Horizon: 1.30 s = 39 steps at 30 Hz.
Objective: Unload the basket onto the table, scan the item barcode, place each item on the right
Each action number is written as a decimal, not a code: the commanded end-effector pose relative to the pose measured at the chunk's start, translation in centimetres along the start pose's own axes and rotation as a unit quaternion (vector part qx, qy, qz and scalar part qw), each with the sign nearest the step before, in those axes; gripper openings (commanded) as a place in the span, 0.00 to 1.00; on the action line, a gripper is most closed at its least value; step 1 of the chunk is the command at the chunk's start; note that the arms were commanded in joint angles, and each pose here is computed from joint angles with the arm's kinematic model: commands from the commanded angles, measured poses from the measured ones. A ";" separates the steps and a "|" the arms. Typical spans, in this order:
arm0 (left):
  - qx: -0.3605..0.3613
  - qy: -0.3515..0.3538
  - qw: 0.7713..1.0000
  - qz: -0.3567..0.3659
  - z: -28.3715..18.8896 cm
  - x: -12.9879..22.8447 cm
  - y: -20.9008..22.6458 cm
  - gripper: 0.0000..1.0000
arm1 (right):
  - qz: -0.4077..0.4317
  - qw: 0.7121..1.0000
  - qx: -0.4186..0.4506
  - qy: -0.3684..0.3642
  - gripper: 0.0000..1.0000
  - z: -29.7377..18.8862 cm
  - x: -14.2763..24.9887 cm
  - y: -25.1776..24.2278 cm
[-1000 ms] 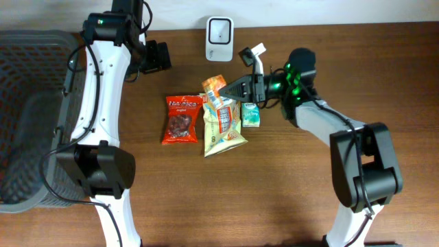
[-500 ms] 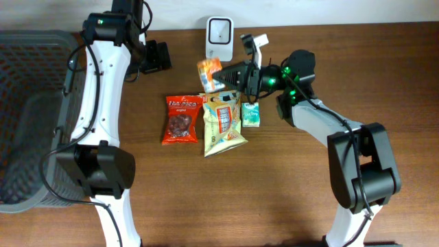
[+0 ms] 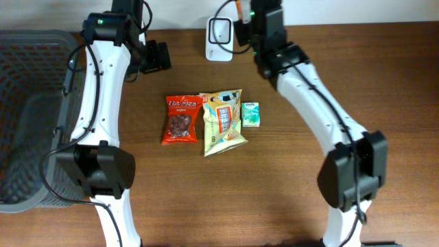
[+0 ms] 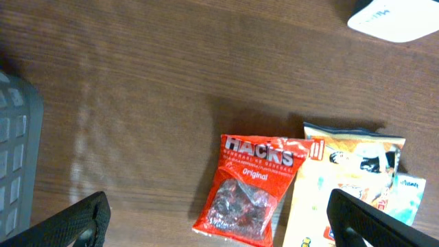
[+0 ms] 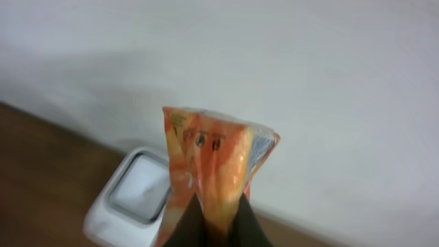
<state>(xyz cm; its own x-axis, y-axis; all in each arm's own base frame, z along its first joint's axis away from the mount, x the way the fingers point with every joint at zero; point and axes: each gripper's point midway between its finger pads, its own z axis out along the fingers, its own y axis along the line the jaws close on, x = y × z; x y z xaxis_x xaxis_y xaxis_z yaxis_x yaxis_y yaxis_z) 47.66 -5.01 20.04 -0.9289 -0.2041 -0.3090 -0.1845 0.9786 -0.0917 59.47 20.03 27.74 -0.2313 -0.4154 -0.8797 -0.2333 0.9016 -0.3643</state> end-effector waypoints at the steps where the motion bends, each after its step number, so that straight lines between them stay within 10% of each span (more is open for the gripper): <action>1: 0.003 0.004 1.000 0.003 0.3 0.1 -0.2 0.99 | -0.214 0.976 0.035 0.008 0.04 3.3 2.4 2.1; 16: 0.003 0.004 1.000 0.004 0.3 0.1 -0.3 0.99 | -0.244 0.969 -0.031 -0.031 0.04 10.4 10.4 7.8; 25: 0.003 0.004 1.000 0.004 0.3 0.1 -0.2 0.99 | -0.064 0.940 0.333 0.033 0.04 4.5 6.9 -11.7; 34: 0.003 0.004 1.000 0.003 0.3 0.1 -0.2 0.99 | 0.144 0.857 0.353 0.346 0.04 -4.2 31.3 -30.9; 39: 0.003 0.004 1.000 0.003 0.3 0.1 -0.2 0.99 | 0.371 0.802 0.300 0.358 0.04 -11.5 41.8 -37.9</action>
<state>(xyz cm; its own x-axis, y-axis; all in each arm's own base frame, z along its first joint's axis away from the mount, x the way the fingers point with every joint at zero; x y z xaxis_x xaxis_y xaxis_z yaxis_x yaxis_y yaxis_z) 47.66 -5.01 20.04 -0.9289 -0.2041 -0.3090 -0.1845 0.9786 -0.0917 48.42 -31.47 7.81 -0.7343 0.3626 -0.5738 0.6185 0.7057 -0.3455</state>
